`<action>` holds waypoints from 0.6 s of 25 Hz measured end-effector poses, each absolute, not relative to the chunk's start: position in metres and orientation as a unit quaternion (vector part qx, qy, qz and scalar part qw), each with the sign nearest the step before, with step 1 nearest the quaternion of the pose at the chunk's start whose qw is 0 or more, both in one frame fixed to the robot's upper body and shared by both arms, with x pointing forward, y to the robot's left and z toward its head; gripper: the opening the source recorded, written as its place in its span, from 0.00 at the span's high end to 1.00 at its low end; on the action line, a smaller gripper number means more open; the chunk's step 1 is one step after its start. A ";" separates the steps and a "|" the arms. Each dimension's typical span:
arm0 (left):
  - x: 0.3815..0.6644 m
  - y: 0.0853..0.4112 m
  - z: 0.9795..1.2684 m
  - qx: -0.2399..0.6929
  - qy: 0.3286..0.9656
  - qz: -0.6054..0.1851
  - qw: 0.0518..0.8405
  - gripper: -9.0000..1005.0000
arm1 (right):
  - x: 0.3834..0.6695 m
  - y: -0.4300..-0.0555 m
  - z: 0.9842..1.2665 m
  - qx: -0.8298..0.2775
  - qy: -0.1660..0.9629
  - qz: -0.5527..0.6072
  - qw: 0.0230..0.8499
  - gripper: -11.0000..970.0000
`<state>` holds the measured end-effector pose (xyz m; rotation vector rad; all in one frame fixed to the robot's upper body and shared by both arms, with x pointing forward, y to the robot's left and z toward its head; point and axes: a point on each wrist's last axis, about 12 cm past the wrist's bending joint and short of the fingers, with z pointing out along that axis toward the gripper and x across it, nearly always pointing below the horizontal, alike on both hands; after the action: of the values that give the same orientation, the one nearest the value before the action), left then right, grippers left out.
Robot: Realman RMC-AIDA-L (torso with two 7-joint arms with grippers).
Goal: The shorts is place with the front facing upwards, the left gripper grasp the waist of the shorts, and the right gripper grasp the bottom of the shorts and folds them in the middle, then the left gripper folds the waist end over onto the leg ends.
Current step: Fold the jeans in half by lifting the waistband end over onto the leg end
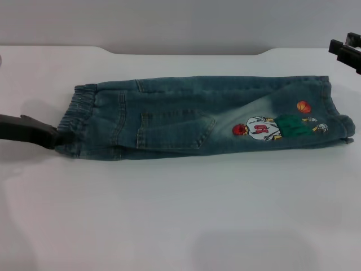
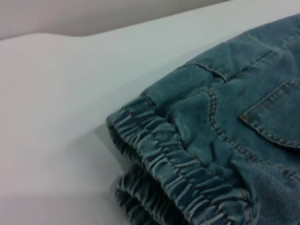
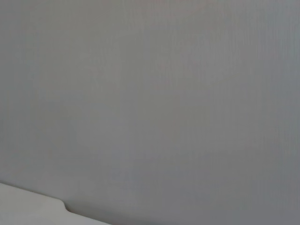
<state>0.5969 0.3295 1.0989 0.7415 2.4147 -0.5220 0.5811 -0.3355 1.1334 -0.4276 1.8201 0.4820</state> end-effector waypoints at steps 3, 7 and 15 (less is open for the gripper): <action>0.598 0.330 1.104 0.283 0.897 -0.192 0.281 0.85 | 0.581 -0.335 1.133 -0.182 0.775 0.206 0.569 0.52; 0.600 0.328 1.113 0.294 0.891 -0.192 0.286 0.91 | 0.581 -0.335 1.132 -0.181 0.776 0.207 0.568 0.52; 0.603 0.315 1.143 0.331 0.872 -0.194 0.305 0.93 | 0.580 -0.332 1.128 -0.184 0.778 0.214 0.561 0.52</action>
<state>0.6026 0.3152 1.1429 0.8764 2.3093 -0.5125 0.5797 -0.3319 1.1284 -0.4326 1.8327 0.5052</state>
